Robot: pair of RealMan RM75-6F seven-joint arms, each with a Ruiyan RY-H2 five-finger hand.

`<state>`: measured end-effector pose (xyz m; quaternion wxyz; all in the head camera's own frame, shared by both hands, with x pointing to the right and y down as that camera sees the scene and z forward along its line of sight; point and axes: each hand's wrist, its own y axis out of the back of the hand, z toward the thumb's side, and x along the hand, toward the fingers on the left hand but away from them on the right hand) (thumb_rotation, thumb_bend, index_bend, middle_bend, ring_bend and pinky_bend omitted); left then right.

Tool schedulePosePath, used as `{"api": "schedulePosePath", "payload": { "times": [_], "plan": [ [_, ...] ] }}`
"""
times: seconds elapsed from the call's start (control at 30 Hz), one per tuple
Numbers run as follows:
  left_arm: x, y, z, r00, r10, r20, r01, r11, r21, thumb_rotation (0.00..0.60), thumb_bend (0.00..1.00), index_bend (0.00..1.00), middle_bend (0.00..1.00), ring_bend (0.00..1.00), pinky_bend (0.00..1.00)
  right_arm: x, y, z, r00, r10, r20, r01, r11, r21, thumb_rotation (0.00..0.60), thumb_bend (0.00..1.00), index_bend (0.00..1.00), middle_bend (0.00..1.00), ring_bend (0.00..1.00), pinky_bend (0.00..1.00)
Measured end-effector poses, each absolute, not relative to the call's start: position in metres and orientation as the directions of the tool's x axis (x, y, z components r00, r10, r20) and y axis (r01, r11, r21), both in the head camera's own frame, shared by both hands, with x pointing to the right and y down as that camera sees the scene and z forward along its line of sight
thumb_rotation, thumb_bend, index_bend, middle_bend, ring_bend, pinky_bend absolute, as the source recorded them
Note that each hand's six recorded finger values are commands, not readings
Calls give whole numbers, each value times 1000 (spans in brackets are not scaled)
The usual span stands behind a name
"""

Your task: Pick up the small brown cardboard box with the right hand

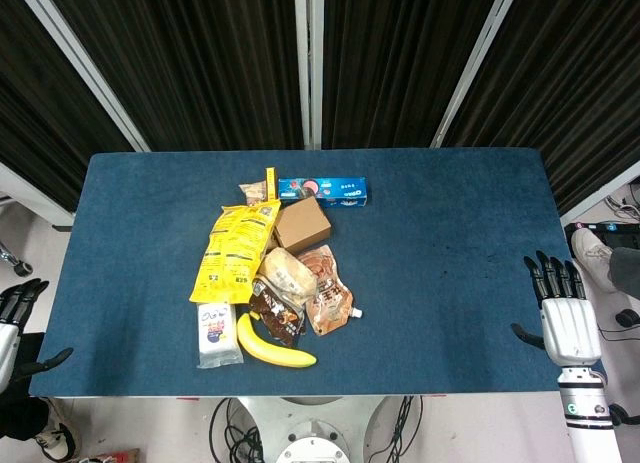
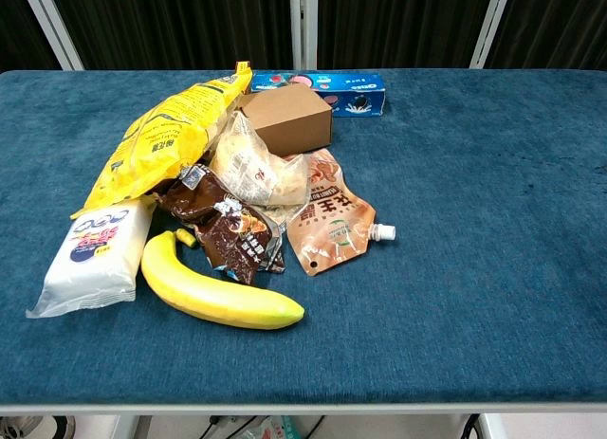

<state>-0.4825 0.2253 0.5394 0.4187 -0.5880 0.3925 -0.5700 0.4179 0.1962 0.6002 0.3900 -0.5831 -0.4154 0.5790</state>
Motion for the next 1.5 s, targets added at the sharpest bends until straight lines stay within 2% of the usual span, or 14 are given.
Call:
{"api": "schedulePosePath", "payload": {
  "times": [0.4, 0.6, 0.93, 1.27, 1.5],
  "plan": [
    [-482, 228, 537, 38, -940, 340, 15, -339, -941, 452, 0, 122, 108, 119, 242, 409, 188, 602, 11, 936, -351, 58, -351, -935, 600, 0, 0, 0, 0, 0],
    [-482, 228, 539, 36, -937, 346, 14, -346, -938, 454, 0, 122, 108, 119, 242, 390, 173, 608, 58, 933, -356, 69, -360, -931, 600, 0, 0, 0, 0, 0],
    [-477, 227, 542, 46, -937, 346, 9, -346, -938, 452, 0, 122, 108, 119, 242, 295, 104, 620, 250, 892, -376, 40, -397, -917, 600, 0, 0, 0, 0, 0],
    [-486, 233, 542, 19, -937, 350, -2, -350, -937, 452, 0, 122, 108, 119, 242, 177, 39, 662, 315, 812, -491, 45, -529, -847, 600, 0, 0, 0, 0, 0],
    [-495, 237, 541, 0, -937, 349, -7, -349, -937, 453, 0, 122, 109, 119, 242, 115, 9, 688, 325, 777, -540, -101, -539, -836, 600, 0, 0, 0, 0, 0]
  ]
}}
